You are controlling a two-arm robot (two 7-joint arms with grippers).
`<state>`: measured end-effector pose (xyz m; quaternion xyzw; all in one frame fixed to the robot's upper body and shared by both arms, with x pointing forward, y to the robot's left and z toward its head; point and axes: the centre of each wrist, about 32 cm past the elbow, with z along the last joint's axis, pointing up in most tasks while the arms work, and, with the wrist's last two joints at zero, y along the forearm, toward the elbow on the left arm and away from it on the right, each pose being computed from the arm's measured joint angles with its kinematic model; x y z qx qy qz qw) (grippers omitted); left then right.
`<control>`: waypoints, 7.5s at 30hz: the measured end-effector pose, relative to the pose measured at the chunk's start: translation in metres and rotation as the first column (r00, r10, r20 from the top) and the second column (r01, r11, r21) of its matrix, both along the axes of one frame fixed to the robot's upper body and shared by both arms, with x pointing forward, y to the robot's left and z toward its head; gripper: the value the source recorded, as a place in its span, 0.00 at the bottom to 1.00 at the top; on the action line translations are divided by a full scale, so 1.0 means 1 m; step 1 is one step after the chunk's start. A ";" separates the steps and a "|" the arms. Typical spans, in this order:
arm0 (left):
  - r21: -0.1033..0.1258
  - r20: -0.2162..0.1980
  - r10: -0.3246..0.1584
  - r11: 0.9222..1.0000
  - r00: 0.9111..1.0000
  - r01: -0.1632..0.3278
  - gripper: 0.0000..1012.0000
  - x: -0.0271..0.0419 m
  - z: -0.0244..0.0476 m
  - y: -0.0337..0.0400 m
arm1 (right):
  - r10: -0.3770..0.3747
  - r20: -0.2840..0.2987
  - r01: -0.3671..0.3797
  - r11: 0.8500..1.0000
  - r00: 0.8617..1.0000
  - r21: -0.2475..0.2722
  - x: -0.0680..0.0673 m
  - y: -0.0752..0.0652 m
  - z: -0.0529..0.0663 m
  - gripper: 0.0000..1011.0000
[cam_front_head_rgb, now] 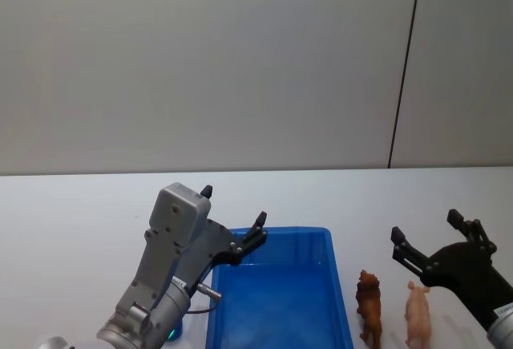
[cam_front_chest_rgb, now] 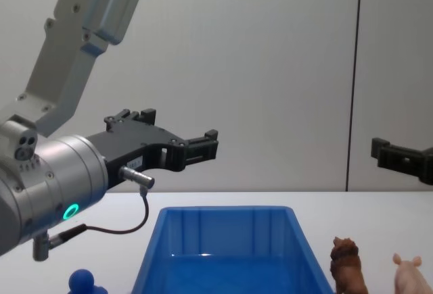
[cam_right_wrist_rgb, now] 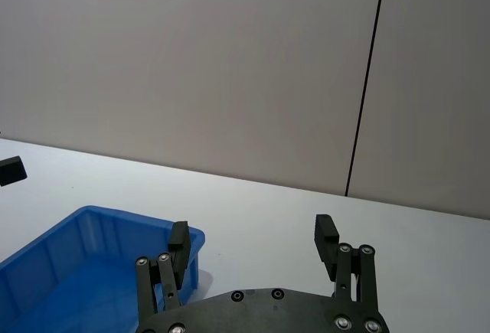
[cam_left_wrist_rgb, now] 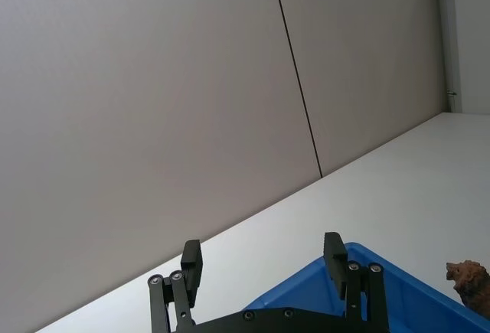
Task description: Pick up the two dolls from the table and place them into the box.
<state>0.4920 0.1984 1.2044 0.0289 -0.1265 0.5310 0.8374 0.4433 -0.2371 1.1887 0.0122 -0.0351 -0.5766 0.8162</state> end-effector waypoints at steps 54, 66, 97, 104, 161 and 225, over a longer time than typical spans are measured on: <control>0.000 0.000 0.000 1.000 1.000 0.000 0.99 0.0000 0.0000 0.0000 | -0.011 -0.016 0.011 1.000 1.000 -0.002 0.000 -0.001 -0.001 0.99; 0.000 0.000 0.000 1.000 1.000 0.000 0.99 0.0000 0.0000 0.0000 | -0.069 -0.107 0.067 0.997 0.992 -0.026 -0.003 -0.002 -0.012 0.99; 0.000 0.000 0.000 1.000 1.000 0.000 0.99 0.0000 0.0000 0.0000 | -0.150 -0.259 0.126 0.986 0.954 -0.110 -0.012 0.014 -0.050 0.99; 0.000 0.000 0.000 1.000 1.000 0.000 0.99 0.0000 0.0000 0.0000 | -0.169 -0.277 0.139 0.983 0.946 -0.124 -0.012 0.016 -0.055 0.99; 0.000 0.000 0.000 1.000 1.000 0.000 0.99 0.0000 0.0000 0.0000 | -0.171 -0.307 0.154 0.985 0.936 -0.078 -0.014 0.013 -0.074 0.38; 0.000 0.000 0.000 1.000 1.000 0.000 0.99 0.0000 0.0000 0.0000 | 0.225 -0.181 -0.222 0.974 0.957 0.035 0.055 0.075 0.000 0.99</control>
